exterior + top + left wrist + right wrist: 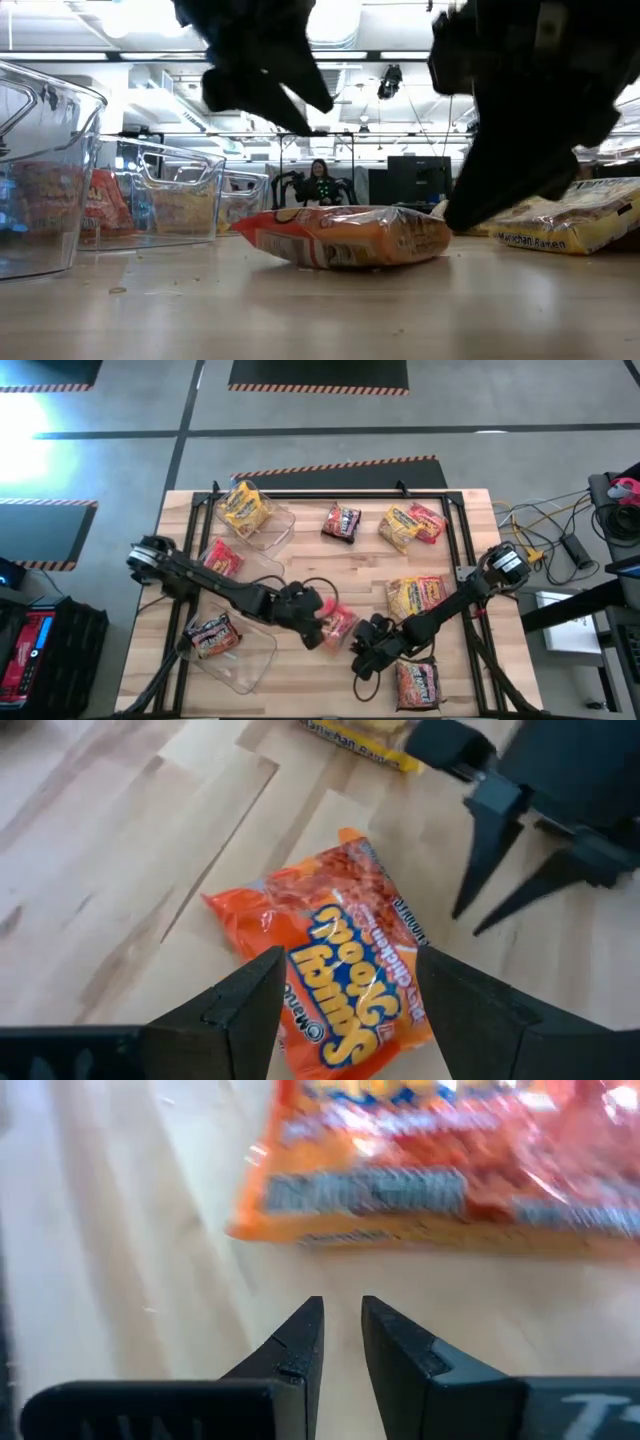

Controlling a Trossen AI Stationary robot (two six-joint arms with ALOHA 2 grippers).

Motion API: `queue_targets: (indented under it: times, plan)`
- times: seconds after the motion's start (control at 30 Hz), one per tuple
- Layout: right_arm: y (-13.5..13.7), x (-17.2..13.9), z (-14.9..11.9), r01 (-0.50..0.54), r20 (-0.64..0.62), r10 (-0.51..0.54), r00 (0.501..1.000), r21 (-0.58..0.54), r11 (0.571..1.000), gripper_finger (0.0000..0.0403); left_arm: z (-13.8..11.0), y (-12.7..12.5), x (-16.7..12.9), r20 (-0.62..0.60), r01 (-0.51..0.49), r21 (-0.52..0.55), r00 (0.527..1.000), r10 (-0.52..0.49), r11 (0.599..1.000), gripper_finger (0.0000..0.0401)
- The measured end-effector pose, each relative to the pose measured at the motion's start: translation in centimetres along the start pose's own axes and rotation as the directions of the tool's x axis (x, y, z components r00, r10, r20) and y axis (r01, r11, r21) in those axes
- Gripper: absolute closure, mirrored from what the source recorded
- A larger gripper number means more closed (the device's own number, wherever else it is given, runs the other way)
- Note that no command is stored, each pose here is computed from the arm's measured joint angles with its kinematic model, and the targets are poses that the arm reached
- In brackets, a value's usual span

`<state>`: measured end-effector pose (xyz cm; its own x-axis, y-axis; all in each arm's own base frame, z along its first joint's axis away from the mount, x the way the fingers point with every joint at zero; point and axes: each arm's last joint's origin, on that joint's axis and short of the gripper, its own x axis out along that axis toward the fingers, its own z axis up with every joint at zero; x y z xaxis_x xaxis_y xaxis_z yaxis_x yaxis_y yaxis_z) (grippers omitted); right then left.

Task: Sort Maruchan noodles
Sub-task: Put the orange noodles pack into the middle transparent bin

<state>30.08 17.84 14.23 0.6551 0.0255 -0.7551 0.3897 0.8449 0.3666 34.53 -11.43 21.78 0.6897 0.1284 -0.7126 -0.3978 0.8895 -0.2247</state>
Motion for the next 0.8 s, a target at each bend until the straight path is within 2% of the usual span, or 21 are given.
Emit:
queue_targets:
  times: [0.2, 0.4, 0.57, 0.63, 0.8]
  plan:
    - [0.3, -0.1, 0.6, -0.008, 0.010, 0.009, 1.000, -0.043, 0.999, 0.0339, -1.6, 3.4, -1.0, 0.080, 0.121, -0.149, 0.991, -0.110, 0.981, 0.0193]
    - [0.2, 0.0, 1.4, -0.003, 0.023, 0.005, 1.000, -0.083, 0.997, 0.0339, -2.1, 7.2, -1.5, 0.072, 0.134, -0.284, 0.990, -0.118, 0.950, 0.0193]
    - [-0.1, 0.1, 1.9, -0.002, 0.019, 0.006, 1.000, -0.174, 0.985, 0.0339, -1.9, 8.1, -1.5, 0.038, 0.169, -0.279, 0.986, -0.165, 0.945, 0.0193]
    - [-0.1, 0.2, 2.3, -0.025, -0.002, 0.025, 1.000, -0.176, 0.984, 0.0339, -1.8, 8.0, -1.6, 0.023, 0.182, -0.258, 0.983, -0.182, 0.949, 0.0193]
    - [0.3, 0.1, 4.2, -0.084, -0.022, 0.082, 0.996, -0.159, 0.984, 0.0339, -0.8, 7.1, -2.1, -0.035, 0.305, -0.192, 0.948, -0.317, 0.933, 0.0193]
